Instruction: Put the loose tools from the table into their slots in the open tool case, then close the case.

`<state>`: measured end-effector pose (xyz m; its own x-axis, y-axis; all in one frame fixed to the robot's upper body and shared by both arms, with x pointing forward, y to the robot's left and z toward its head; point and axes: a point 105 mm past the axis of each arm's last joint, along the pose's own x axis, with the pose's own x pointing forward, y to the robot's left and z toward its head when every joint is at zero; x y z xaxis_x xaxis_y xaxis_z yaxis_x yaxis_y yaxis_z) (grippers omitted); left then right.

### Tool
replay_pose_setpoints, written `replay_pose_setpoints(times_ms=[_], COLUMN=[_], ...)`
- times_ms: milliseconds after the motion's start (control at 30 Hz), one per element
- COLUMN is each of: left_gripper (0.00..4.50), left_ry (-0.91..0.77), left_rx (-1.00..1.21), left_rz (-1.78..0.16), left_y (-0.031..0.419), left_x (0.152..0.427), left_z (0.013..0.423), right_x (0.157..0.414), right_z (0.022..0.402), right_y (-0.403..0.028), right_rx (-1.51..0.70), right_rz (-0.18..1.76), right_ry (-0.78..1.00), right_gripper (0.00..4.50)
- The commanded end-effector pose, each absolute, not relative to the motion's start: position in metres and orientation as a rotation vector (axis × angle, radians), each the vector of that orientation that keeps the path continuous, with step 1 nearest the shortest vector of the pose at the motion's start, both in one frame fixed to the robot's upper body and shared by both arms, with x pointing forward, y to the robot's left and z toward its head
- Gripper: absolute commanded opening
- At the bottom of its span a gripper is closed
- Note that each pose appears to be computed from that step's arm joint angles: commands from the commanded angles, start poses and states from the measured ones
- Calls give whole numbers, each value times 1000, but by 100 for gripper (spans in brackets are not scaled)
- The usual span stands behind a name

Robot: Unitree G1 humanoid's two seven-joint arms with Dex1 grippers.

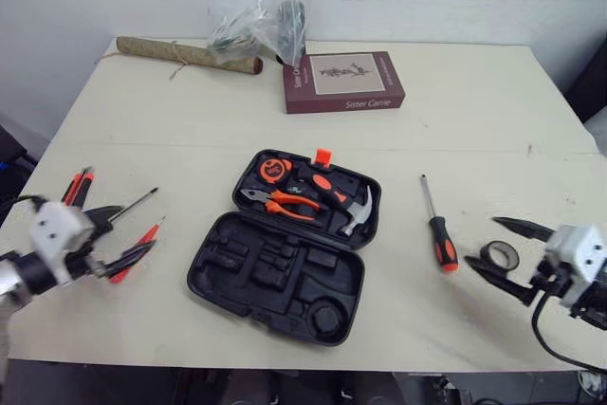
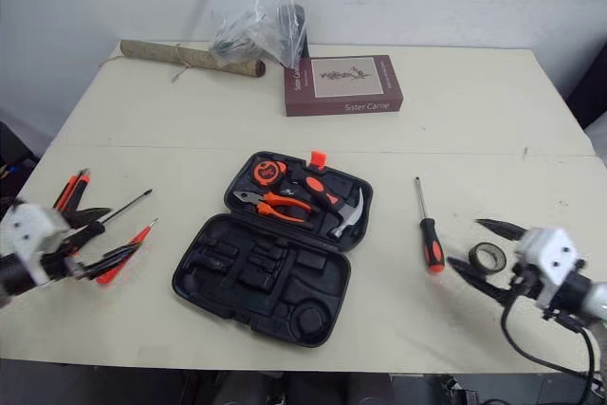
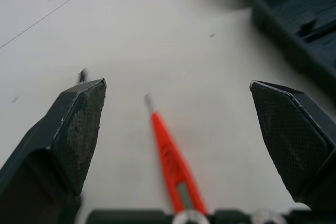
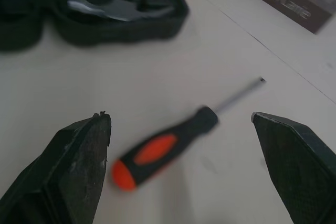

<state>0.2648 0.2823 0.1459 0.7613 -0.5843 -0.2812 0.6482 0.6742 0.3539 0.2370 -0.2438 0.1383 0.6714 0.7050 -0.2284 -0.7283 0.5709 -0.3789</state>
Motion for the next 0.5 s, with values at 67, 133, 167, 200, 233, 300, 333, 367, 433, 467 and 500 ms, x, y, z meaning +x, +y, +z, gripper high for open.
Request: replay_pose_setpoints(times_ms=[67,133,167,200,233,300,333,367,433,467,500], left_gripper=[446,446,446,446,421,366,332,286,191,146,96], left_ry=[136,123,119,116,115,114,122,128,144,149,166], left_rx=[532,553,566,576,590,605,616,627,628,625,616], left_rz=[-774,-785,-794,-802,-795,-793,-809,-825,-839,-841,-855], left_y=[260,254,250,248,247,245,243,241,238,236,232], left_x=[283,297,303,308,314,322,324,326,331,335,338], left_z=[152,154,154,154,154,155,154,152,148,145,140], right_x=[233,231,231,231,233,238,239,240,242,244,246], right_z=[133,124,120,117,114,110,108,107,105,102,98], right_y=[-209,-196,-192,-189,-187,-183,-180,-176,-171,-169,-167], right_rx=[-496,-491,-499,-514,-535,-547,-549,-550,-554,-569,-581], right_rz=[966,1007,1018,1027,1022,1013,1023,1032,1035,1037,1033], right_ry=[85,115,129,136,138,137,143,145,151,160,173], right_gripper=[450,450,450,450,424,371,334,282,182,132,75])
